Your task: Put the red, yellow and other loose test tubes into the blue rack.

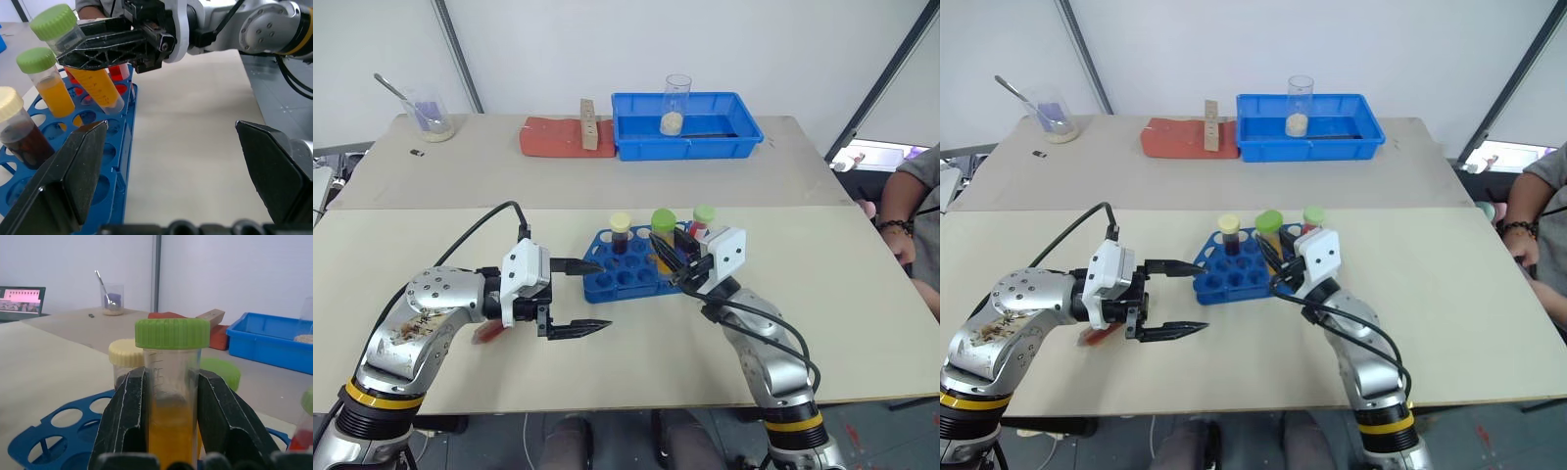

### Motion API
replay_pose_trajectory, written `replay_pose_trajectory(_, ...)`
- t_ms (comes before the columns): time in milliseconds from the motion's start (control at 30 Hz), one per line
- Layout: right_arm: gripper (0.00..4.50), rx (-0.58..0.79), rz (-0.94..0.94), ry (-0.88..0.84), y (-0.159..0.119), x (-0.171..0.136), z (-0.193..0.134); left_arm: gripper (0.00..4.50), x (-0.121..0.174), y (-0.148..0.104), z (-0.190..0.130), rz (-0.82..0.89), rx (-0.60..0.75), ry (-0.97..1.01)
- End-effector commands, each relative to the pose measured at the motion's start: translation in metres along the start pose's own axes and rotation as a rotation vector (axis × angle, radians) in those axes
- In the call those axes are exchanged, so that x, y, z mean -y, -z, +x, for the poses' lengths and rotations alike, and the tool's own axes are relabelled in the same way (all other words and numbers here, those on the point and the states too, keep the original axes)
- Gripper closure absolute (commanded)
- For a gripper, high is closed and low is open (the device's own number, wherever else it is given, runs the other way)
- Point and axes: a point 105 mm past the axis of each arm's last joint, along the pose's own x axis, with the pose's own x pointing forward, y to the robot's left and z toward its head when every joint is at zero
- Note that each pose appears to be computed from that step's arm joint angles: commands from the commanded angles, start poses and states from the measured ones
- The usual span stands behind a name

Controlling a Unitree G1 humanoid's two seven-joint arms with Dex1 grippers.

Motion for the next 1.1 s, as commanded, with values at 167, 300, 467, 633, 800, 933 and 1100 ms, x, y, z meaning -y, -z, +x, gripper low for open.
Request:
replay_pose_trajectory(167, 3.51, 0.058, -0.01, 0.058, -0.002, 0.0, 0.002, 0.0, 0.001, -0.011, 0.001, 0.034, 0.009, 0.008)
replay_pose_trajectory(300, 3.51, 0.066, 0.005, 0.091, 0.003, 0.0, 0.0, 0.0, 0.0, -0.012, 0.001, 0.03, 0.015, -0.002)
replay_pose_trajectory(467, 3.51, 0.06, 0.04, 0.102, 0.011, -0.005, -0.006, 0.0, -0.003, -0.013, 0.001, 0.005, 0.027, -0.025)
replay_pose_trajectory(633, 2.17, 0.077, 0.05, 0.098, 0.009, -0.005, -0.01, 0.0, -0.004, -0.013, 0.001, -0.015, 0.021, -0.041)
replay_pose_trajectory(800, 0.43, 0.032, -0.019, 0.078, 0.013, 0.0, -0.017, 0.0, -0.006, -0.011, -0.003, -0.027, -0.01, -0.069)
replay_pose_trajectory(933, 0.04, -0.023, -0.121, -0.017, 0.008, -0.001, -0.031, 0.0, -0.01, -0.007, -0.017, -0.024, -0.128, -0.108)
replay_pose_trajectory(1100, 0.04, -0.093, -0.221, -0.144, -0.012, 0.006, -0.058, 0.0, -0.018, -0.013, -0.047, -0.036, -0.268, -0.156)
